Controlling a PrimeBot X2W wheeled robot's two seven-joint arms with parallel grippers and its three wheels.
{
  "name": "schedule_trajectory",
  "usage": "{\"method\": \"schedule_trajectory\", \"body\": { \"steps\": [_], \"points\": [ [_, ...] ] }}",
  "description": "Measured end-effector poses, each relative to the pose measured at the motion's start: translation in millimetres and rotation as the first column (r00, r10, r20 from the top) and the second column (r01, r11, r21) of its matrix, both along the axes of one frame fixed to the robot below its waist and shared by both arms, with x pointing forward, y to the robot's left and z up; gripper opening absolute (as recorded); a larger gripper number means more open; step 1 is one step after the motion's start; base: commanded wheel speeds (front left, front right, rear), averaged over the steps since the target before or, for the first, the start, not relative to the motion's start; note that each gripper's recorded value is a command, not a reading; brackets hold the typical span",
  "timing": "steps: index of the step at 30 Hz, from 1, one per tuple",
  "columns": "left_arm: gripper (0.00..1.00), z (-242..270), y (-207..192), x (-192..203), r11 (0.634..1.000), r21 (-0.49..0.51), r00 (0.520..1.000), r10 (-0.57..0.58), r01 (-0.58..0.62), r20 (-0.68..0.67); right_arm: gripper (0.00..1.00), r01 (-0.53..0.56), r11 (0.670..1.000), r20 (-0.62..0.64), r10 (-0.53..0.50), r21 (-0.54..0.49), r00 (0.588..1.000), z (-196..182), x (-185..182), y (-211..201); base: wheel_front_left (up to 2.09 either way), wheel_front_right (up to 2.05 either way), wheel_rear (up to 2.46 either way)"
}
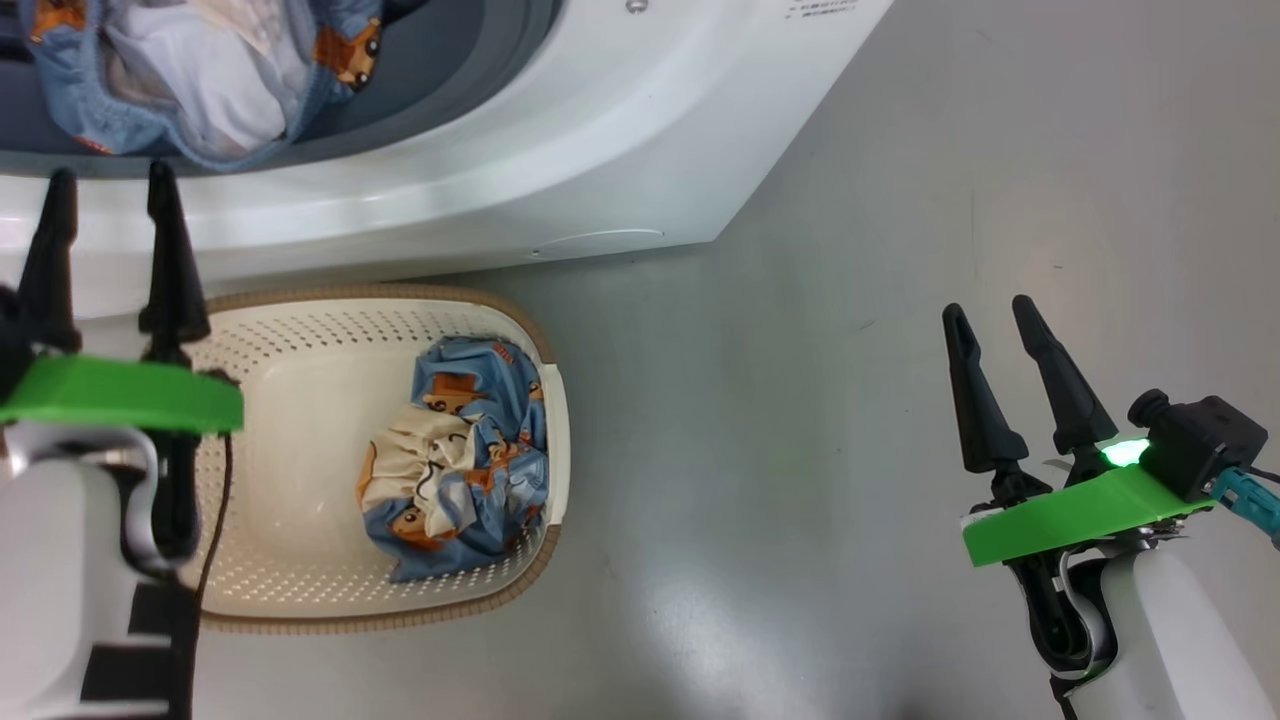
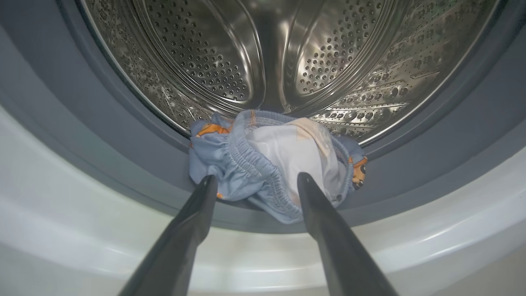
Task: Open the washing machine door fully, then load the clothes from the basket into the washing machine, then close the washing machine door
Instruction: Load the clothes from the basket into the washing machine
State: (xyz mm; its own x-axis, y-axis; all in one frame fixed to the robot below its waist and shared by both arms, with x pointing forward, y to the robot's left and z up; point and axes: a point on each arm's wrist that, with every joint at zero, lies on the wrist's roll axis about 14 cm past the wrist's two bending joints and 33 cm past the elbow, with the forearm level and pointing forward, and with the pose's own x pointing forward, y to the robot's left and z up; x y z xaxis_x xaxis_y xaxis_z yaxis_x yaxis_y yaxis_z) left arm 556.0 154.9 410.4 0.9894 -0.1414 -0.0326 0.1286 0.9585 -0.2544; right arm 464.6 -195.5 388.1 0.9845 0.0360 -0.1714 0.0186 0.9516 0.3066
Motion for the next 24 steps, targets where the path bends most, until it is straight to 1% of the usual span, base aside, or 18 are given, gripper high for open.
{"method": "schedule_trajectory", "body": {
  "steps": [9, 14, 18, 19, 20, 21, 22, 24],
  "points": [
    [1.00, -26, -23, 23, 0.998, 0.003, 0.995, -0.058, 0.058, -0.080, 1.00, 0.007, 1.000, 0.001, -0.007, 0.003, 1.000, -3, 6, -1, 0.00, 0.00, 0.00],
    [1.00, -39, -23, 31, 0.998, 0.014, 0.991, -0.057, 0.059, -0.123, 1.00, 0.011, 1.000, -0.007, -0.011, 0.003, 1.000, -6, 5, -2, 0.00, 0.00, 0.00],
    [1.00, -42, -24, 36, 0.998, 0.016, 0.990, -0.056, 0.058, -0.132, 1.00, 0.014, 1.000, -0.010, -0.014, 0.004, 1.000, -7, 5, -2, 0.00, 0.00, 0.00],
    [0.87, -42, -23, 37, 0.998, 0.016, 0.989, -0.055, 0.057, -0.135, 1.00, 0.014, 1.000, -0.011, -0.014, 0.005, 1.000, -8, 5, -2, 0.00, 0.00, 0.00],
    [0.51, -42, -23, 39, 0.998, 0.017, 0.989, -0.054, 0.056, -0.135, 1.00, 0.015, 1.000, -0.011, -0.015, 0.005, 1.000, -8, 5, -2, 0.00, 0.00, 0.00],
    [0.30, -42, -23, 40, 0.998, 0.018, 0.989, -0.053, 0.056, -0.136, 1.00, 0.015, 1.000, -0.011, -0.015, 0.005, 1.000, -8, 5, -2, 0.00, 0.00, 0.00],
    [0.00, -41, -23, 42, 0.998, 0.018, 0.989, -0.053, 0.056, -0.136, 1.00, 0.015, 1.000, -0.011, -0.015, 0.005, 1.000, -8, 5, -2, 0.00, 0.00, 0.00],
    [0.00, -40, -24, 45, 0.998, 0.021, 0.990, -0.054, 0.057, -0.133, 1.00, 0.016, 1.000, -0.011, -0.016, 0.006, 1.000, -8, 5, -2, 0.00, 0.00, 0.00]
  ]
}}
